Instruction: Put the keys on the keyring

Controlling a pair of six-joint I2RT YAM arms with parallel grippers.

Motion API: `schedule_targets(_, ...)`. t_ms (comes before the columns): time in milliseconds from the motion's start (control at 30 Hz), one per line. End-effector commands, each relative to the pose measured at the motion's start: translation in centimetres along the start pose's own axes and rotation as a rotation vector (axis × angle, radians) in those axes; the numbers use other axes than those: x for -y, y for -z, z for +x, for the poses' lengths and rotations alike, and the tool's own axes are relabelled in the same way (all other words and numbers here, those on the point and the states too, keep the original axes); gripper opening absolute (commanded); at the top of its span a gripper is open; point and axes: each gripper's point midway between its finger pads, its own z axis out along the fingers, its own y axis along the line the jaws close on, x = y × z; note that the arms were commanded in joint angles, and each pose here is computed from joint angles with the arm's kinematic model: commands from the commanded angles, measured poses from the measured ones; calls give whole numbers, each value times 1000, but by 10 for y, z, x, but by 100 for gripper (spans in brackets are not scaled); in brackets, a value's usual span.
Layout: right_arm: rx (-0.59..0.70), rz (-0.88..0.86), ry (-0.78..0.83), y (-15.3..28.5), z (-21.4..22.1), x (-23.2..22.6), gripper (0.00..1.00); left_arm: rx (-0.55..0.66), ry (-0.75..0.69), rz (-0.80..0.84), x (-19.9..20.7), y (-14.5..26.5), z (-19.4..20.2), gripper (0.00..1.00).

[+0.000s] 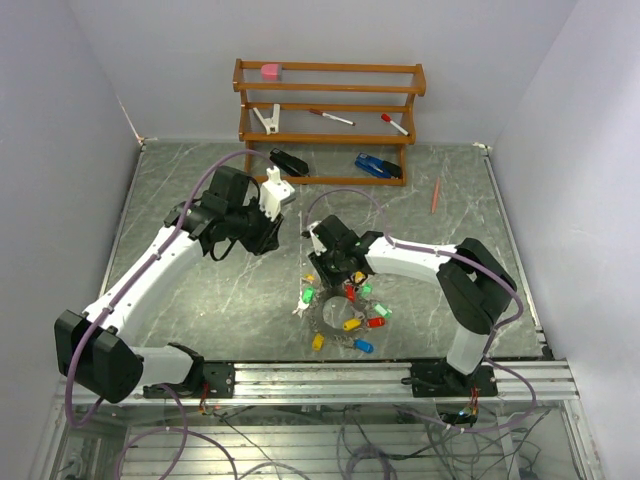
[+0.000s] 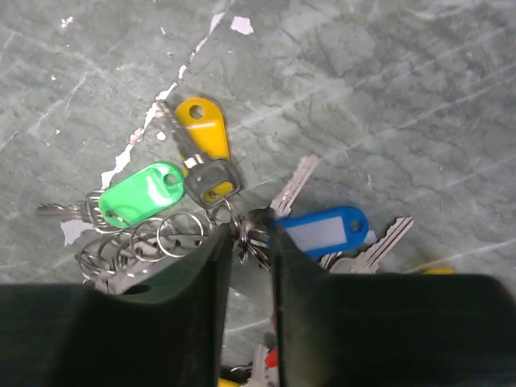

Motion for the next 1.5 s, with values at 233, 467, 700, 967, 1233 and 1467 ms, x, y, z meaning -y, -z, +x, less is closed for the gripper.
schedule_targets(233, 28, 32, 40, 12, 1, 7, 1, 50, -3, 7, -1, 5, -14, 34)
schedule_targets(467, 171, 91, 40, 64, -43, 12, 0, 57, -2, 8, -2, 8, -21, 34)
schedule_targets(700, 401, 153, -7, 177, -111, 15, 0, 84, -9, 9, 0, 18, -34, 34)
schedule_targets(967, 649, 67, -74, 269, -164, -4, 0, 117, -3, -37, -9, 29, -43, 33)
schedule_targets(1233, 697, -50, -84, 250, -183, -25, 0, 163, 27, -137, -30, 45, -53, 33)
schedule_targets(1467, 756, -59, -167, 246, -194, -22, 0, 250, 103, -268, -62, 71, -65, 33)
